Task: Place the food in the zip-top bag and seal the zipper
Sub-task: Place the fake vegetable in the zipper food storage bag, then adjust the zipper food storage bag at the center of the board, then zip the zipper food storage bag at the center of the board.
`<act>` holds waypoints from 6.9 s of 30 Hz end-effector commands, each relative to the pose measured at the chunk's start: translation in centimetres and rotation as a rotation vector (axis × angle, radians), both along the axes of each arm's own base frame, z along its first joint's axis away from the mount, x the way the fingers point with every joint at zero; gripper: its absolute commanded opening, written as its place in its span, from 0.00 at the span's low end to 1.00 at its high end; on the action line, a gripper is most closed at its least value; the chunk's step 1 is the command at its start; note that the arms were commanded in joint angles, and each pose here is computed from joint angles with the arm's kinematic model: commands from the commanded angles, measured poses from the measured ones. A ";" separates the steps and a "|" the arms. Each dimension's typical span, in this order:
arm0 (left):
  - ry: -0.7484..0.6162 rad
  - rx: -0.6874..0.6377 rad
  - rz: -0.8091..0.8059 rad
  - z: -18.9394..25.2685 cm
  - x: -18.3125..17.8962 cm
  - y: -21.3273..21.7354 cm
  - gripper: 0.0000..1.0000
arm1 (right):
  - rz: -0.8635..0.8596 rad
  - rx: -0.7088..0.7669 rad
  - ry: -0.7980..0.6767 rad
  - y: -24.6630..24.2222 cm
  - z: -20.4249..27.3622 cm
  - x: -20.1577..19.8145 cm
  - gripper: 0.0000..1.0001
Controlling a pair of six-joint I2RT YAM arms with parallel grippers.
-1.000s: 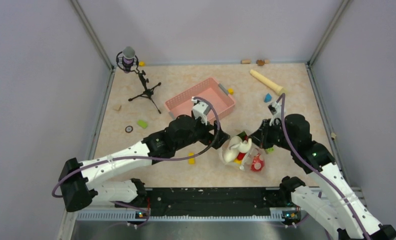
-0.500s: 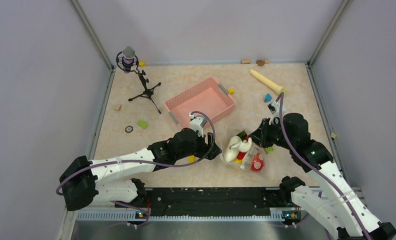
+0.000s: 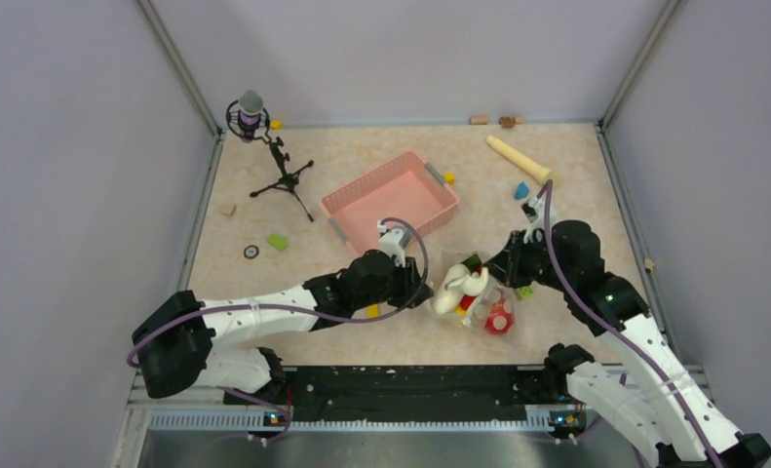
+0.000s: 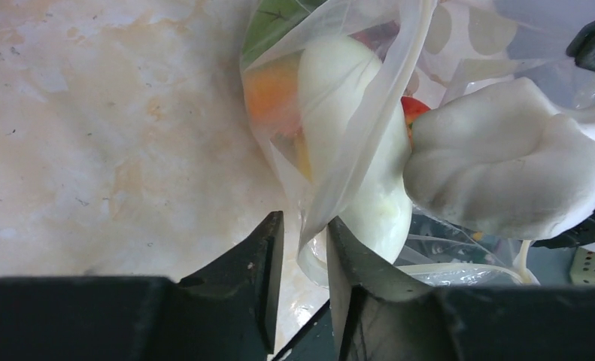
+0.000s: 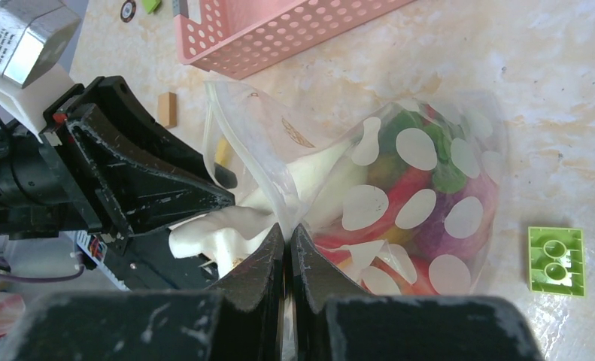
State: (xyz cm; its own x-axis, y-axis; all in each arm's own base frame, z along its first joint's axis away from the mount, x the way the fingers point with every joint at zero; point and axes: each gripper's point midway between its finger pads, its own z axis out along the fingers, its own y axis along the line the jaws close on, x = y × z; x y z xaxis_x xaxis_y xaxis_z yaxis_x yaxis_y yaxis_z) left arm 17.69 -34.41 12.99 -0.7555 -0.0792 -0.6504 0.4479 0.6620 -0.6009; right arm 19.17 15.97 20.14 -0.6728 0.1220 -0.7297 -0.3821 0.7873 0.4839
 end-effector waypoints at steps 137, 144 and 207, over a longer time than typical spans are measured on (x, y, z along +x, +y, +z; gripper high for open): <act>-0.721 -0.230 -0.594 7.1 -2.7 -2.7 0.82 | -0.722 -0.339 0.078 -8.9 0.5 4.4 0.00; -0.703 -0.252 -0.574 5.8 -1.9 -3.9 0.71 | -0.714 -0.324 0.101 -9.0 -0.6 4.5 0.00; -0.705 -0.165 -0.538 11.8 -2.1 -1.4 0.00 | 1.030 -0.158 -0.608 10.4 4.0 -4.0 0.49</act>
State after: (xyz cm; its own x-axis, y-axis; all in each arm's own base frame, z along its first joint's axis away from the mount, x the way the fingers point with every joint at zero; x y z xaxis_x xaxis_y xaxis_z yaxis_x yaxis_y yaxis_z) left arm 15.86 -35.46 21.54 -0.1752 0.1185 -0.9774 0.9652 0.2165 -0.1468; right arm 14.42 25.87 25.32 0.0682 -0.3068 -0.9493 -0.9971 0.0107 -0.0751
